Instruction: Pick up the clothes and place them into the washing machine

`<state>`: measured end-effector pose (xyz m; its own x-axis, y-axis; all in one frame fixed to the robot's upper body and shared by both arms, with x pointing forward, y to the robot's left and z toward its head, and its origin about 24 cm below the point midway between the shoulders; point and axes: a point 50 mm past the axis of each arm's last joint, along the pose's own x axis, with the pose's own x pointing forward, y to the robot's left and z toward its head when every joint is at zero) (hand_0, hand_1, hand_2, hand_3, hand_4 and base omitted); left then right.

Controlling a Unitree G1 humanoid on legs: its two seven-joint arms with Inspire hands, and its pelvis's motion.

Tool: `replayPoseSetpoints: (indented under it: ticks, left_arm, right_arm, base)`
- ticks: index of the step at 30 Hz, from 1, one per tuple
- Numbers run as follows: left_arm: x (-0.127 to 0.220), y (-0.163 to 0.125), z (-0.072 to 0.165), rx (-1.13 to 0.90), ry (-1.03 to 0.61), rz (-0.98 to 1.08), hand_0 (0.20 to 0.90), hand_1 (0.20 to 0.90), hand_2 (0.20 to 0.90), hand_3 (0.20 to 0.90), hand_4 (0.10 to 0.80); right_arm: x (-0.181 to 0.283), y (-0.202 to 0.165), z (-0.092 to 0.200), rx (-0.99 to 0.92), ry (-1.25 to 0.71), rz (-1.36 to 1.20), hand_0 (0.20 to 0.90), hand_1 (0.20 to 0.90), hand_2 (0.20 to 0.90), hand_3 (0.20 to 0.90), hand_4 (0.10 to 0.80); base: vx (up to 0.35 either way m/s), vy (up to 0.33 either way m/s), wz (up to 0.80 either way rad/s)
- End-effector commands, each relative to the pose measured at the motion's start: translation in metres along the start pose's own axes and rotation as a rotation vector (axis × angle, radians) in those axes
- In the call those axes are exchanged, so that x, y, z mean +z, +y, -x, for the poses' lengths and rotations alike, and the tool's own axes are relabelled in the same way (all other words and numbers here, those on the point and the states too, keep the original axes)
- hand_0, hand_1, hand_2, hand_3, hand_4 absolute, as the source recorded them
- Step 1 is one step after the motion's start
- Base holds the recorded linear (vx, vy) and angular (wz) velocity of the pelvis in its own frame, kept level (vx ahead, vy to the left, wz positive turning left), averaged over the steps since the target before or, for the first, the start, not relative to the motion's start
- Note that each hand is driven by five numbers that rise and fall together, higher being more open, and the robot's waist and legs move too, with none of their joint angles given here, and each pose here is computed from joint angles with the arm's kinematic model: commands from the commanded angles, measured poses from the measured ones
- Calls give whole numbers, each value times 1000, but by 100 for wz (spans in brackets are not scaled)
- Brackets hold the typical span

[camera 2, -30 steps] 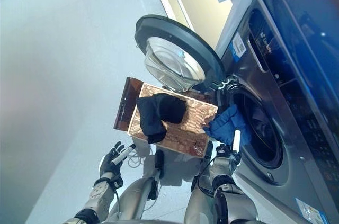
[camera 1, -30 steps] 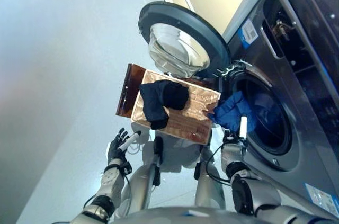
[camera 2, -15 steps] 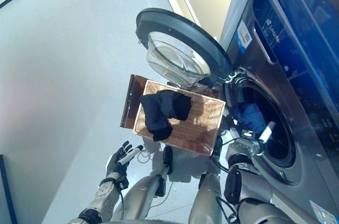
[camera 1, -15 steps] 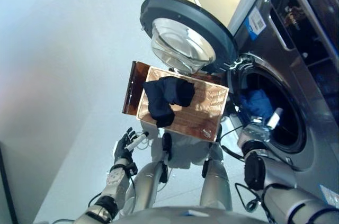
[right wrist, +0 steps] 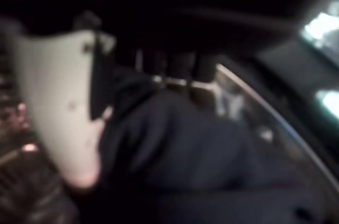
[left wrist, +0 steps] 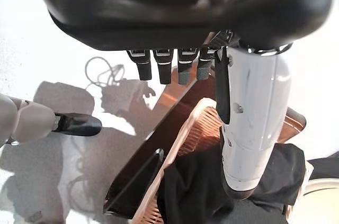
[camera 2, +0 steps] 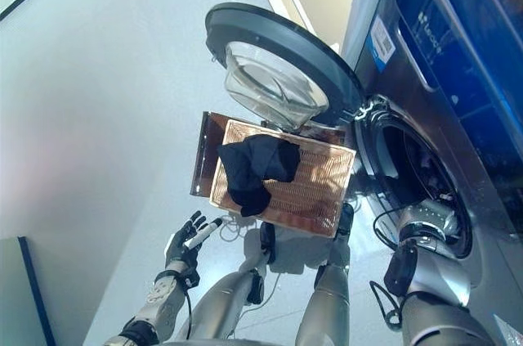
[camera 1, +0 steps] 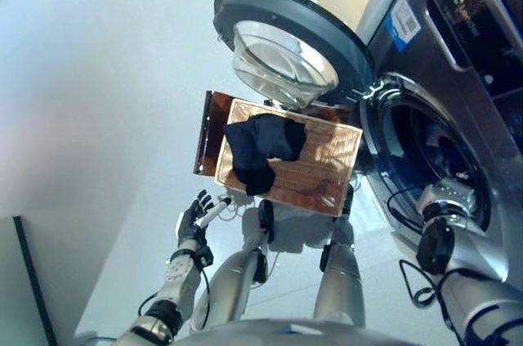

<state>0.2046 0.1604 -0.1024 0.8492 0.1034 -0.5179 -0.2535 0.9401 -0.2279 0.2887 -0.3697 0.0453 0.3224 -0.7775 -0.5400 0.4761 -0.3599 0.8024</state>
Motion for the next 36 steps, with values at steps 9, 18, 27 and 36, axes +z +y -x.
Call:
replayPoseSetpoints:
  ticks: [9,18,27,36]
  left_arm:
    - [8,22,5,45,-64,-18,900,900,900,900,800]
    - [7,24,5,62,-60,-10,900,900,900,900,800]
    - [12,27,4,60,-85,-7,900,900,900,900,800]
    - [17,27,5,50,-115,8,900,900,900,900,800]
  right_arm:
    - [48,114,26,366,-216,0,200,200,200,200,300]
    - [29,102,24,363,-169,109,900,900,900,900,800]
    - [5,72,15,378,-114,488,900,900,900,900,800]
    - [-31,28,17,433,-25,799,900,900,900,900,800]
  base:
    - [-7,-6,-2]
    - [0,0,0]
    - [0,0,0]
    - [-8,-3,1]
